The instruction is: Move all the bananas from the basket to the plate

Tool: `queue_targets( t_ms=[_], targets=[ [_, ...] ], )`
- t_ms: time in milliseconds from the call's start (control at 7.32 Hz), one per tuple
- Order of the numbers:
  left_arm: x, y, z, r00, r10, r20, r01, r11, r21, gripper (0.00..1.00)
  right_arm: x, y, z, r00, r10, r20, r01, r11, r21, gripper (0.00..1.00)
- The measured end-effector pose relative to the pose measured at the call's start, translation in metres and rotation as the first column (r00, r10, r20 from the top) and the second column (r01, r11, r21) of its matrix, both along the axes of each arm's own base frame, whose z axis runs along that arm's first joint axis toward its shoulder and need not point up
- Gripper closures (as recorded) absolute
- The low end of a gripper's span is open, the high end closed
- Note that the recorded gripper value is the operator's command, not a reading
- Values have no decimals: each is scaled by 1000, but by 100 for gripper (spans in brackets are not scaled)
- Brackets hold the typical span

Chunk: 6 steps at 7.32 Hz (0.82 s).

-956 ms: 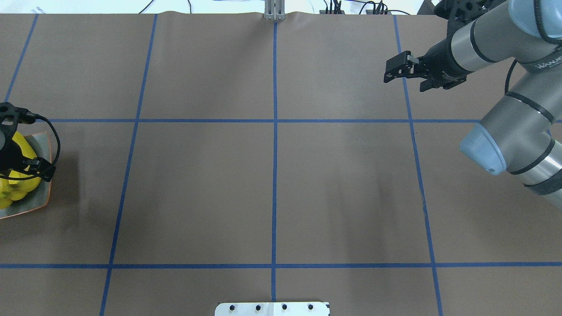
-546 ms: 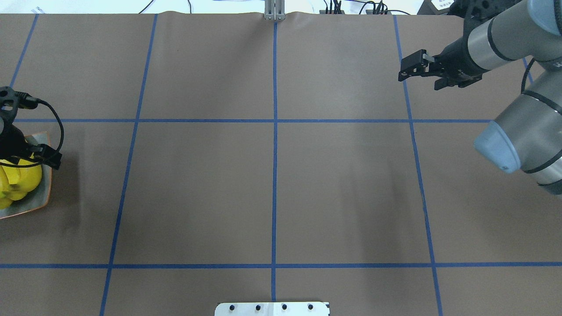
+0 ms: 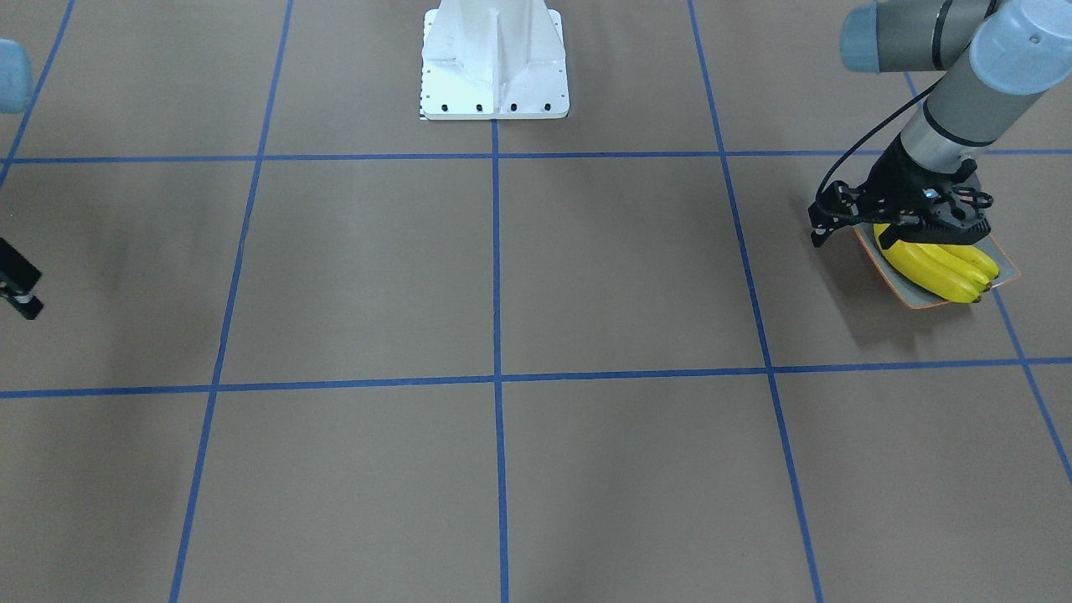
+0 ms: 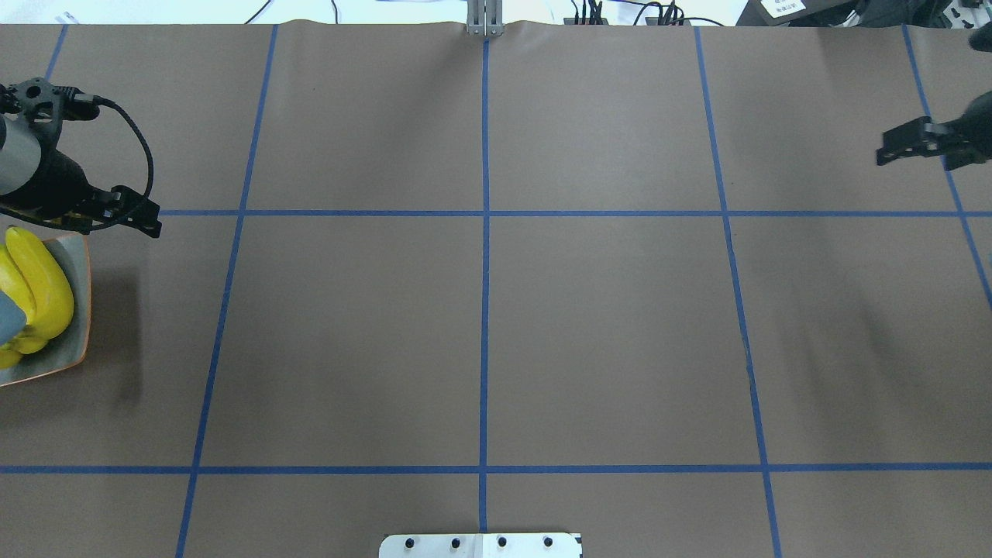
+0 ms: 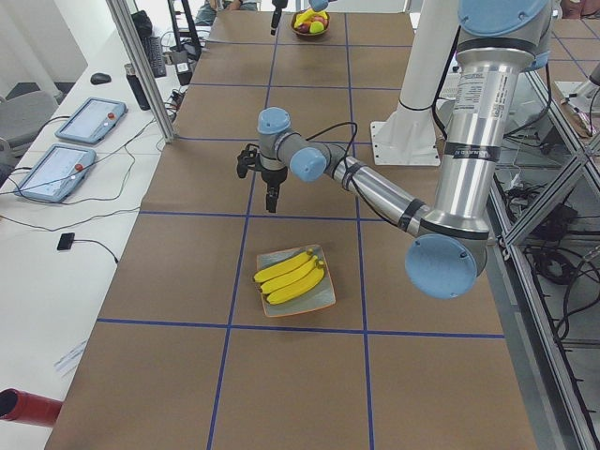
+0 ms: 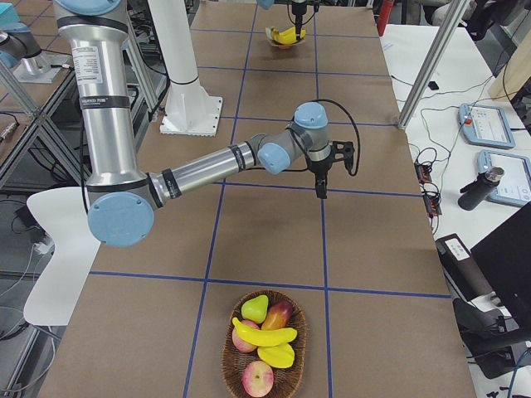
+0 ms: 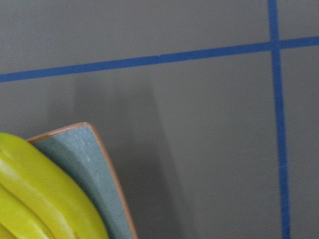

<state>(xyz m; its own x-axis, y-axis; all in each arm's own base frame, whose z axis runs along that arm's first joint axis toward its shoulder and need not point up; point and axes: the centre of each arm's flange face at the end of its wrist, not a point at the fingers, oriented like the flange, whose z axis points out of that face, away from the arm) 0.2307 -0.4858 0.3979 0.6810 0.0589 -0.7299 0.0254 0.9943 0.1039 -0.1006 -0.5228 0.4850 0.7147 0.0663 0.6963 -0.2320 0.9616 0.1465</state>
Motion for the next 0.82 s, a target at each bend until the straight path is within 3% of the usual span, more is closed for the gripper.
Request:
queue_targets(
  t_ms=[410, 819],
  targets=[
    [2, -2, -6, 1000, -9, -8, 9, 1000, -1, 0, 124, 25, 126, 998, -34, -60, 30, 998, -60, 0],
    [3, -2, -7, 1000, -11, -8, 11, 1000, 1, 0, 205, 68, 238, 999, -48, -9, 46, 989, -139, 0]
  ],
)
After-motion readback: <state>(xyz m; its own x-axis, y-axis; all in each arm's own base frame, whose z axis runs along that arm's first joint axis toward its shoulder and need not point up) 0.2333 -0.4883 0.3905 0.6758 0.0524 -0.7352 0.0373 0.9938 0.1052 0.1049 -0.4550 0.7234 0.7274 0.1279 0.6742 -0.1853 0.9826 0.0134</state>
